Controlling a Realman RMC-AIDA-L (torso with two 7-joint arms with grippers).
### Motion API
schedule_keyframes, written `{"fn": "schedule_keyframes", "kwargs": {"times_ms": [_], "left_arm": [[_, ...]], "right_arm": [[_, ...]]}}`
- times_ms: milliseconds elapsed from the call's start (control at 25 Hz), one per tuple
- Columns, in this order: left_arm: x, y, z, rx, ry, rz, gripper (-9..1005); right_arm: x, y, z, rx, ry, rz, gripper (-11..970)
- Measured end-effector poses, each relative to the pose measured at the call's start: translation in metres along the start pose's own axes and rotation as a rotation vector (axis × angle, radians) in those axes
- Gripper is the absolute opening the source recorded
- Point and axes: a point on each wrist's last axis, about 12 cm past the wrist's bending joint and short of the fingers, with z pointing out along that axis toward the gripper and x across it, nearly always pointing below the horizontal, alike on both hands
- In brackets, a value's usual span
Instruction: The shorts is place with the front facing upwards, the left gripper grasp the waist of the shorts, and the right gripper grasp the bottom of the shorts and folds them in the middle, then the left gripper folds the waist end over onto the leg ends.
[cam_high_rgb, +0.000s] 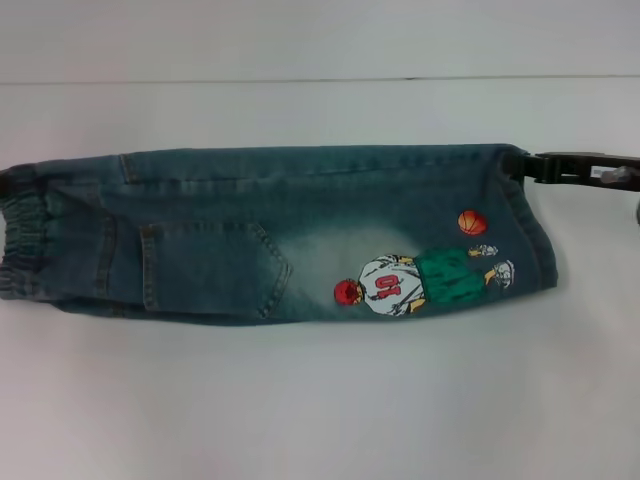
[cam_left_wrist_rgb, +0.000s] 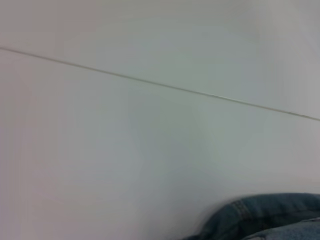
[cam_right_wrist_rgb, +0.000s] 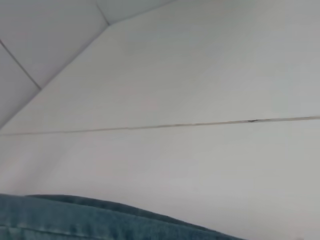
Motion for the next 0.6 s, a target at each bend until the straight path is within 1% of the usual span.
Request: {"fn": "schedule_keyframes", "kwargs": {"times_ms": [280, 400, 600], "left_arm": [[-0.004, -0.005, 0.012, -0.033, -0.026, 0.029, 92], [-0.006, -0.008, 0.017, -0.048, -0.03, 0.045, 93], [-0.007, -0.008, 0.02, -0.068, -0.034, 0.053, 95]], "right_arm": [[0.0, 0.007, 0.016, 0.036, 0.021, -0.035, 48], [-0.001, 0.008, 0.019, 0.047, 0.019, -0.038, 48], [-0.005, 0.01, 0.022, 0.053, 0.011, -0.047, 49]]}}
